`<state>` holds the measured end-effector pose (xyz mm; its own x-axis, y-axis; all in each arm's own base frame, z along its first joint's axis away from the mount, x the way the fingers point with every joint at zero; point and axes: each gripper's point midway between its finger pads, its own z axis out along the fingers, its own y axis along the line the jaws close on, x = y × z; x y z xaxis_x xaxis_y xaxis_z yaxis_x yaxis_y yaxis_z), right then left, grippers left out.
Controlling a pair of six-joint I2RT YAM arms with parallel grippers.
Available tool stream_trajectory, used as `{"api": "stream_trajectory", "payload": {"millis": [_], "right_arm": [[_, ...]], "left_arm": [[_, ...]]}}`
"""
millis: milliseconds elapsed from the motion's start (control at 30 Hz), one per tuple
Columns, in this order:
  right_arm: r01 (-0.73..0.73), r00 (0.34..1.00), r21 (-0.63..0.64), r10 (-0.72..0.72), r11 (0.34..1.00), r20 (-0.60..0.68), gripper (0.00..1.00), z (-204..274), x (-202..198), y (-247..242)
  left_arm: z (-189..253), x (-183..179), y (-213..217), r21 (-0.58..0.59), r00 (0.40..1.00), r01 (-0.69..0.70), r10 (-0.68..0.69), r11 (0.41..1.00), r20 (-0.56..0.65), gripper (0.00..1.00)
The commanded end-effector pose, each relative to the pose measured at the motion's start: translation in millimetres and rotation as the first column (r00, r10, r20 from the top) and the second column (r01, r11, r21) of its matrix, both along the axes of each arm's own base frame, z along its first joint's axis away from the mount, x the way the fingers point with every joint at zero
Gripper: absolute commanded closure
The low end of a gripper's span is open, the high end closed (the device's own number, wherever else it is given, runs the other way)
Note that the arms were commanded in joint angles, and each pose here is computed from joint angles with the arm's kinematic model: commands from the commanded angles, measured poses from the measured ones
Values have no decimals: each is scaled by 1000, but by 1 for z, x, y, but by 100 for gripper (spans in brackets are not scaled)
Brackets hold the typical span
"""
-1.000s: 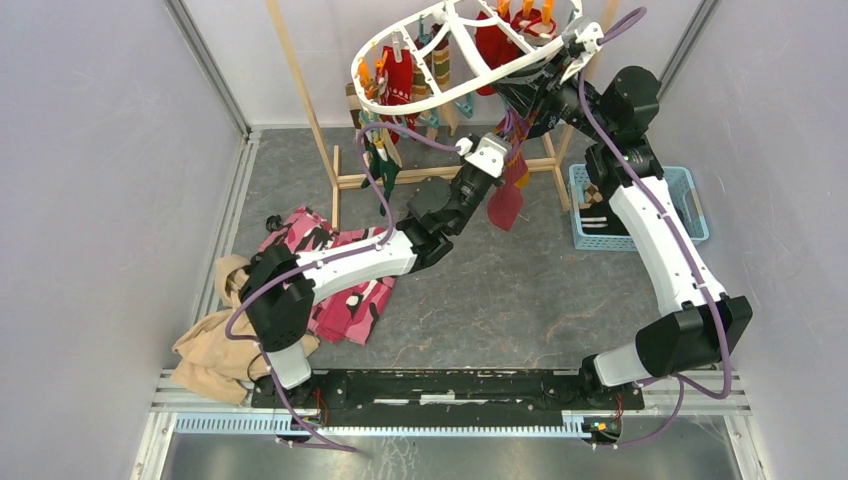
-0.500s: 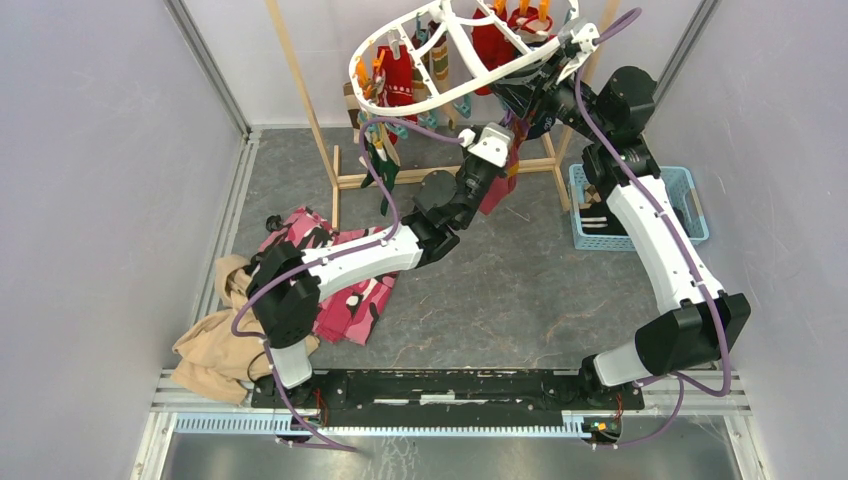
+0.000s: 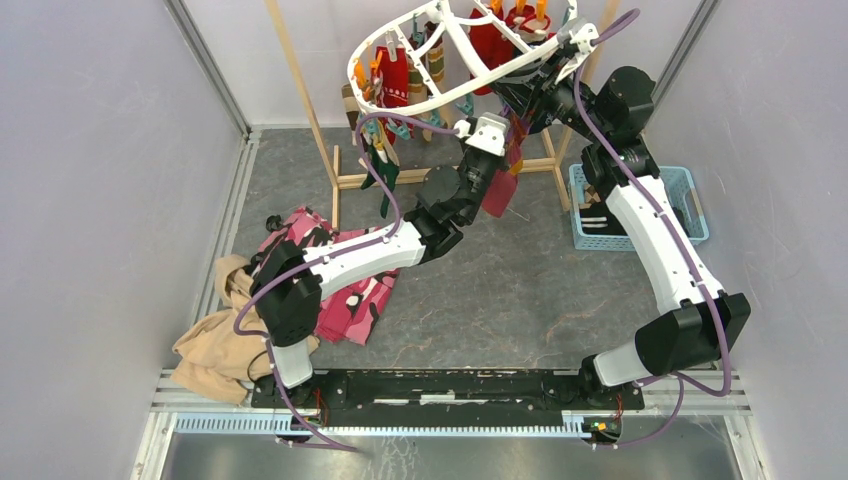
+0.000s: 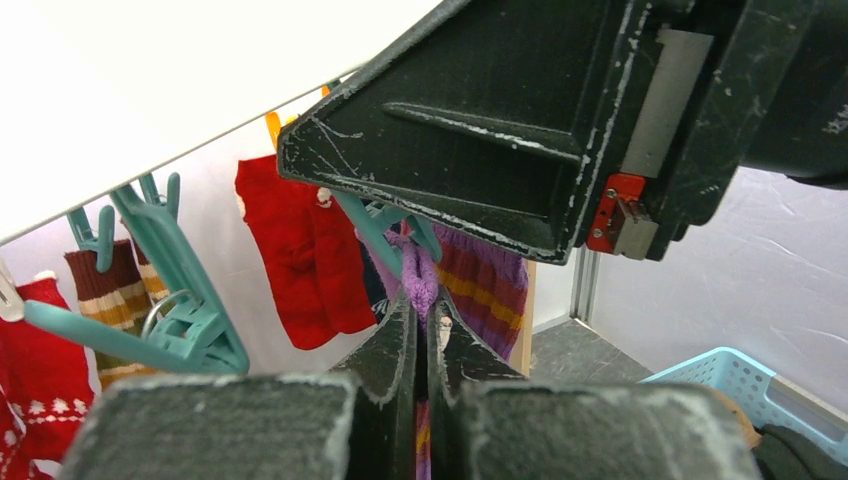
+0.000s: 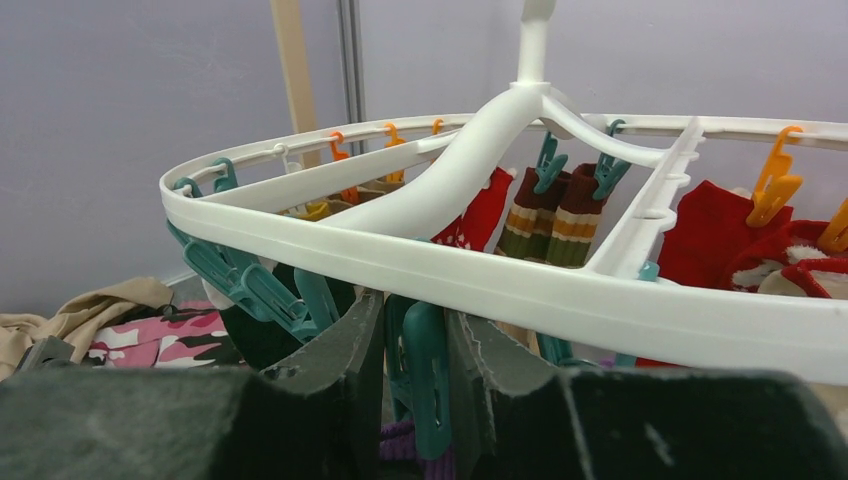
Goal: Clip the socks to the hanger
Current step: Clamp the sock onto the hanger.
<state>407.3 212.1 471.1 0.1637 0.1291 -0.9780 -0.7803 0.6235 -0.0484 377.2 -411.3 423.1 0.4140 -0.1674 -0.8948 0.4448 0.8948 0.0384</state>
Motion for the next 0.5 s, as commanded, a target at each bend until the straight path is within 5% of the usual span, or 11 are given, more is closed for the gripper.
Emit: {"api": "stream_trajectory", "payload": {"millis": [0, 467], "right_arm": [[23, 1000, -5, -23, 1000, 1, 89, -1, 0, -1], [31, 999, -6, -31, 1000, -11, 88, -4, 2, 1]], "left_arm": [[28, -2, 7, -152, 1000, 8, -9, 988, -8, 98], [43, -9, 5, -251, 996, 86, -88, 964, 7, 98]]}}
